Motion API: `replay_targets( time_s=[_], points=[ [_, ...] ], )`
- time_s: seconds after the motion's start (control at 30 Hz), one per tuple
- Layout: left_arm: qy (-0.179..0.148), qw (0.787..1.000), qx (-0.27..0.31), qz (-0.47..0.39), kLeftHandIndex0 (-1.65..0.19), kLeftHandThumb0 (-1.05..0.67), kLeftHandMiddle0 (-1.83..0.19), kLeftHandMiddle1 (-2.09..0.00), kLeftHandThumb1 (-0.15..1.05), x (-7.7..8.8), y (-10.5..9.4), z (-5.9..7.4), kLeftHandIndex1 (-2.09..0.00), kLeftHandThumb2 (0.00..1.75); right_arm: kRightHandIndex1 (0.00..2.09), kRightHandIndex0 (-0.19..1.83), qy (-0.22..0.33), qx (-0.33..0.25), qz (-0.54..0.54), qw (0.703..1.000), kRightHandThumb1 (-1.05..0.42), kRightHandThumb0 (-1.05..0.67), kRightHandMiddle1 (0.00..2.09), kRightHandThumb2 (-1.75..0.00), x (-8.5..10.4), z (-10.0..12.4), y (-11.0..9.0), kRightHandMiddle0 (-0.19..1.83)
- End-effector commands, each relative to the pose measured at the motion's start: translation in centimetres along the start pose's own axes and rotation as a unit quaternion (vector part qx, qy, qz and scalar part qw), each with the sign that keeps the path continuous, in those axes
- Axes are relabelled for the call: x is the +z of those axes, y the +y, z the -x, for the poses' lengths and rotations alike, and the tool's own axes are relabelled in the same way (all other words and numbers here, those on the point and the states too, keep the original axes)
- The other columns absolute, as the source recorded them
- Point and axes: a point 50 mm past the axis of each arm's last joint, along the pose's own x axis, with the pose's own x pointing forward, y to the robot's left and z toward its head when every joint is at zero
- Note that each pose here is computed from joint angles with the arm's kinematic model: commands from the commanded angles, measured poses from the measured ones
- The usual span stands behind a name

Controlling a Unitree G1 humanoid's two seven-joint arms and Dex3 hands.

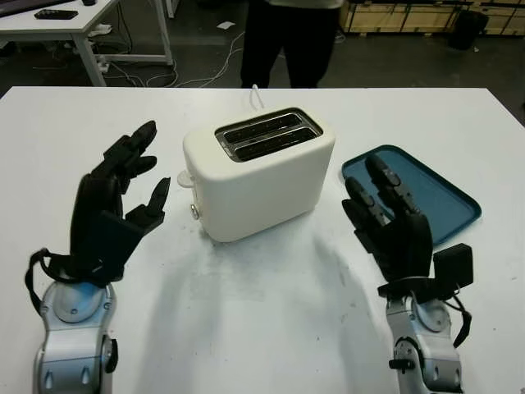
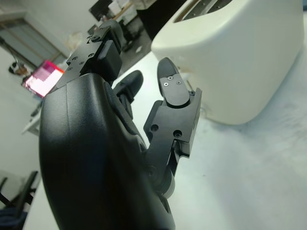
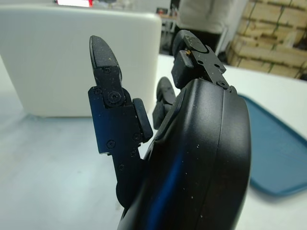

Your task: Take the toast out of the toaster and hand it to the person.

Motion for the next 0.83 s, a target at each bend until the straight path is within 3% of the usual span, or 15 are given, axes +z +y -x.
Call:
replay_targets(
  time_s=[0.0,0.23,0.43,0.8],
  points=[
    [0.006,1.000,-0.001,-0.006,-0.33,-0.12,0.00,-0.93,0.92,-0.6,-0.4,0.2,-0.01,0.62,0.07,0.34,0.014,-0.006,0.000,1.000,-0.92,-0.42,0.02,-0.07,-0.3,0.2,0.4,0.34],
    [0.045,0.999,0.007,-0.017,-0.36,-0.20,0.00,-0.99,0.92,-2.4,-2.3,0.4,-0.03,0.62,0.07,0.40,0.021,-0.012,0.022,0.999,-0.92,-0.40,0.04,-0.08,-0.6,-0.2,1.2,0.40],
    [0.078,0.997,-0.002,-0.026,-0.35,-0.13,0.00,-0.91,0.92,-2.9,-3.3,0.7,-0.03,0.61,0.07,0.40,0.009,0.006,0.028,1.000,-0.92,-0.46,0.03,-0.08,-0.9,-0.7,1.0,0.41],
    [0.089,0.996,-0.005,-0.027,-0.37,-0.12,0.00,-0.97,0.92,-3.3,-3.2,0.8,-0.04,0.61,0.08,0.43,0.007,0.001,0.033,0.999,-0.92,-0.46,0.03,-0.04,-1.0,-0.8,0.3,0.44]
  ],
)
